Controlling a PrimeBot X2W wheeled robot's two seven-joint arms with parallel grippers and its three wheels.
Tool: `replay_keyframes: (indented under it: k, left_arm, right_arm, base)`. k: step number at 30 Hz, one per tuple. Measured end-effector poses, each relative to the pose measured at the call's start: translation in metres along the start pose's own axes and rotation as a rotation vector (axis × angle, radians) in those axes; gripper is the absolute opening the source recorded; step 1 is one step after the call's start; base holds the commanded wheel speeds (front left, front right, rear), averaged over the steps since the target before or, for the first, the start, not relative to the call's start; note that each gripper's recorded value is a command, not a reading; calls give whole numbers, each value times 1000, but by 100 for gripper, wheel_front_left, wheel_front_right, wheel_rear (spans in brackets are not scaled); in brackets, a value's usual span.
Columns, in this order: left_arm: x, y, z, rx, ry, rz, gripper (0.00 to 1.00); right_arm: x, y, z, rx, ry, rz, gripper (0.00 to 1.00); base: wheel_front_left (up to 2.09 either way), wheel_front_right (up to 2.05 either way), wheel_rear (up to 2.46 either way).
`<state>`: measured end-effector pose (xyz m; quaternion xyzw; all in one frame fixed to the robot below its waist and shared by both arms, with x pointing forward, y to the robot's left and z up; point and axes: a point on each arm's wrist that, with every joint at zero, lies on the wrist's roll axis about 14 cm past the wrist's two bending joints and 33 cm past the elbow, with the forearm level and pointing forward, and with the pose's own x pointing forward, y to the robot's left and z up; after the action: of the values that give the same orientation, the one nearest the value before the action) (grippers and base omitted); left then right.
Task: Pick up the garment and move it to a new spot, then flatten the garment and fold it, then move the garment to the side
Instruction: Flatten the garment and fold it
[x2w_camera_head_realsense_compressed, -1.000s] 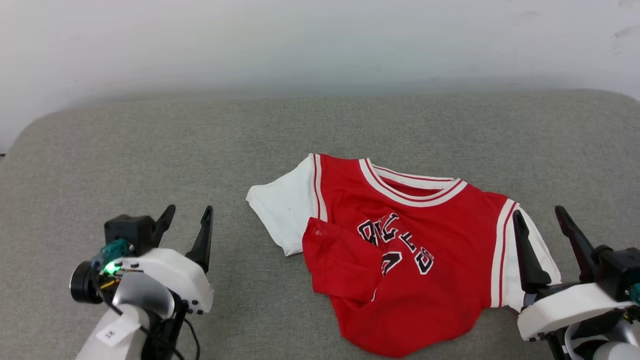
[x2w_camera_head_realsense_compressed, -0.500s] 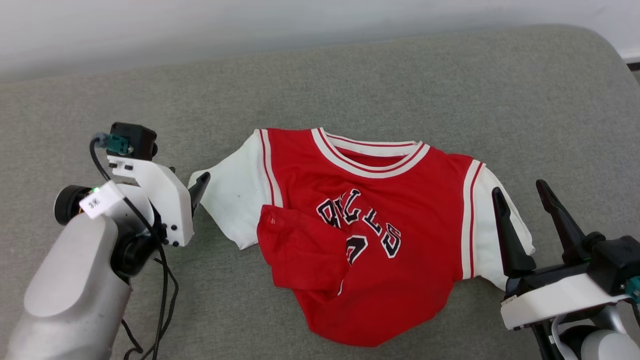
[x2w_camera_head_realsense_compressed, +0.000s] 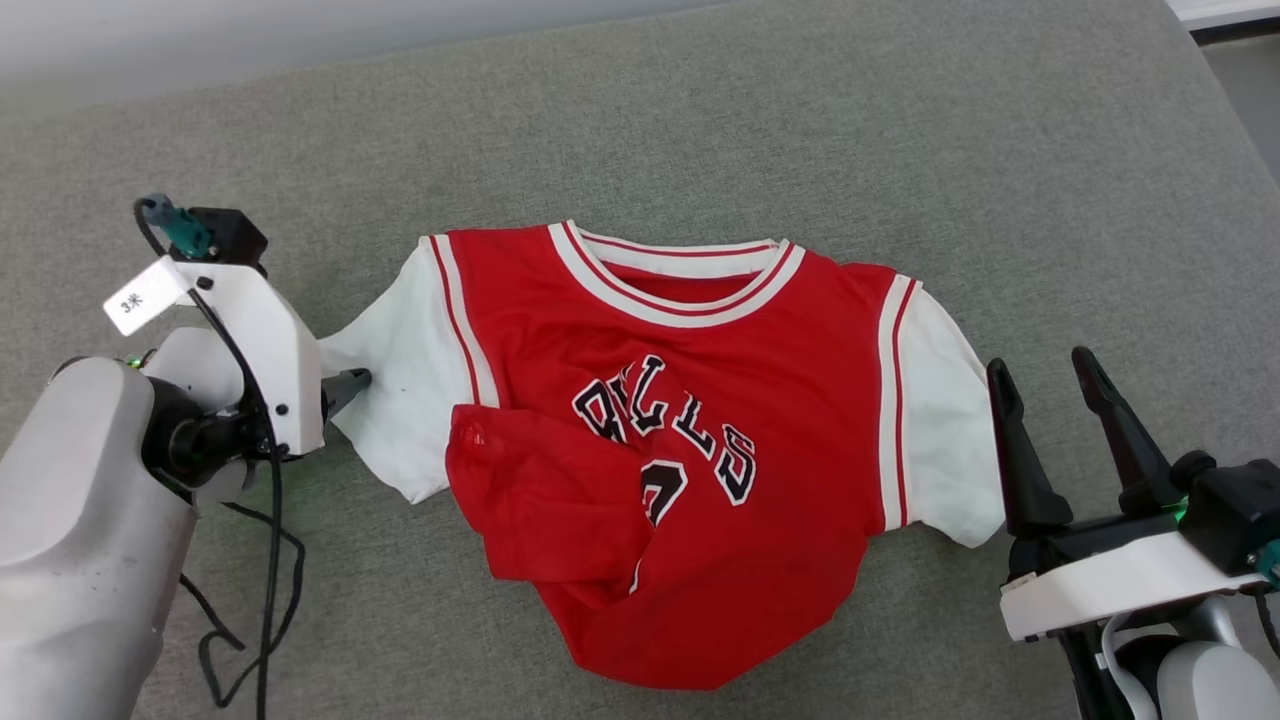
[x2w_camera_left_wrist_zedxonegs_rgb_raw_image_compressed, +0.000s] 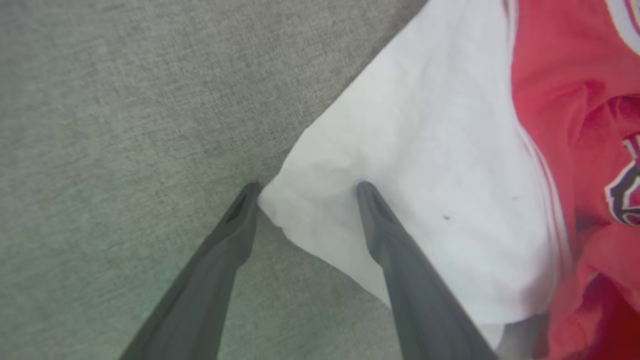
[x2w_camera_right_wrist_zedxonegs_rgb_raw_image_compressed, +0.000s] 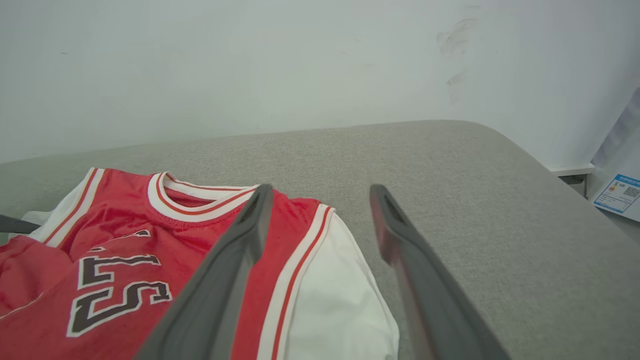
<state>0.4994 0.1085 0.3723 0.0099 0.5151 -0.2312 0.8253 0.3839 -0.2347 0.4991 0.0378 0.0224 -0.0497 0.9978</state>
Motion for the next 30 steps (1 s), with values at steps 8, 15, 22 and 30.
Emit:
replay_keyframes:
  k: [8, 15, 22, 30]
  left_arm:
    - [-4, -12, -6, 11, -23, -27, 0]
    - [-26, -16, 8, 38, -159, -6, 0]
    - [-56, -21, 28, 78, -299, 6, 0]
    - [-67, -23, 32, 101, -357, 2, 0]
  right_arm:
    - [-3, -17, -12, 67, 45, -53, 100]
    - [-15, -51, -56, 95, 299, -117, 100]
    - [-24, -65, -97, 131, 615, -105, 100]
    - [-3, -36, -117, 98, 779, 25, 100]
  base:
    - [0, 0, 0]
    - [0, 0, 0]
    - [0, 0, 0]
    - [0, 0, 0]
